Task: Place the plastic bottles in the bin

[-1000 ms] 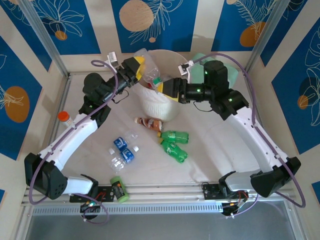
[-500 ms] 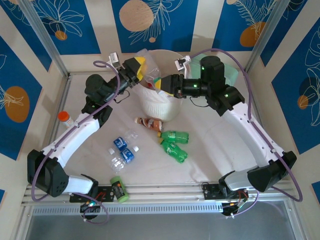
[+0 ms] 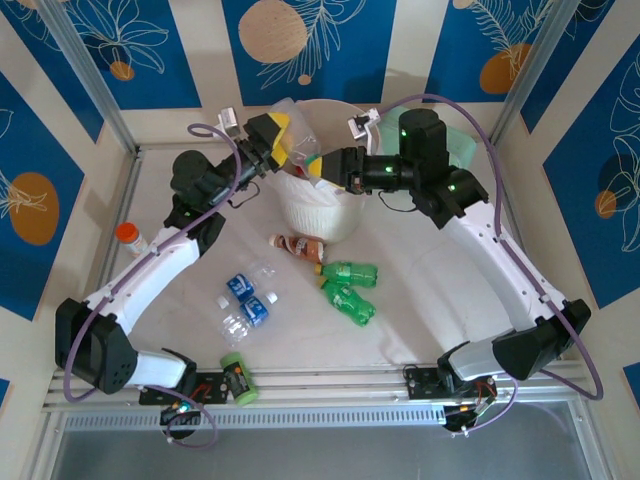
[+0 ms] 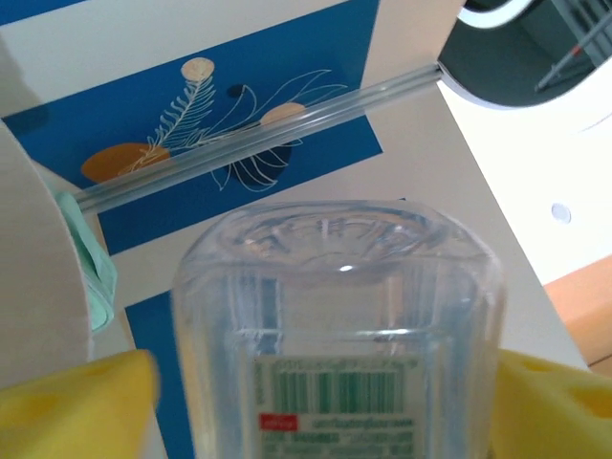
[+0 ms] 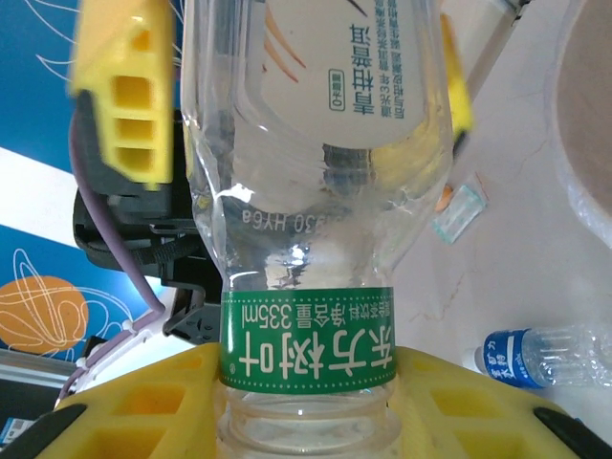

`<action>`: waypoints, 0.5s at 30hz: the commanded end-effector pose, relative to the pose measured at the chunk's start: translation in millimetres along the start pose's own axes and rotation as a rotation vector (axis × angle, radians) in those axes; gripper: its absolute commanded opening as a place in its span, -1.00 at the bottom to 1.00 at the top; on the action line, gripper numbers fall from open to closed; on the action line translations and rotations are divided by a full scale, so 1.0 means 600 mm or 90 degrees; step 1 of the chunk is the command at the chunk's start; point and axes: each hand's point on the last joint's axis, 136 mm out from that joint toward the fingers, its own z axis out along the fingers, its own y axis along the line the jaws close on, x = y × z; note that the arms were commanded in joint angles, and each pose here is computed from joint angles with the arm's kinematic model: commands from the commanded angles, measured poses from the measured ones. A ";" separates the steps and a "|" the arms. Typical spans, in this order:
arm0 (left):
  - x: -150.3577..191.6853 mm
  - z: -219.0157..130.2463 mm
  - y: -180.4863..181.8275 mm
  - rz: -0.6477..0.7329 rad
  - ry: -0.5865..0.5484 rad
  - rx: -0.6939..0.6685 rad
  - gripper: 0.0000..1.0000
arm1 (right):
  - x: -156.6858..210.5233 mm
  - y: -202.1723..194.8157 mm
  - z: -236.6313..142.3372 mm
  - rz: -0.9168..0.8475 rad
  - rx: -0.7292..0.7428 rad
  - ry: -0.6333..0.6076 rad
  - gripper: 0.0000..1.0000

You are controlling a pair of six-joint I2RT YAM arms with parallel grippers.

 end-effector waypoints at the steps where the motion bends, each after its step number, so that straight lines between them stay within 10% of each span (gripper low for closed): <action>1: -0.013 -0.012 -0.006 0.052 0.002 -0.029 1.00 | -0.015 0.000 -0.005 -0.017 0.029 -0.018 -0.38; 15: -0.029 -0.224 0.122 0.218 -0.012 -0.512 1.00 | -0.079 -0.199 0.003 0.009 0.375 -0.026 -0.42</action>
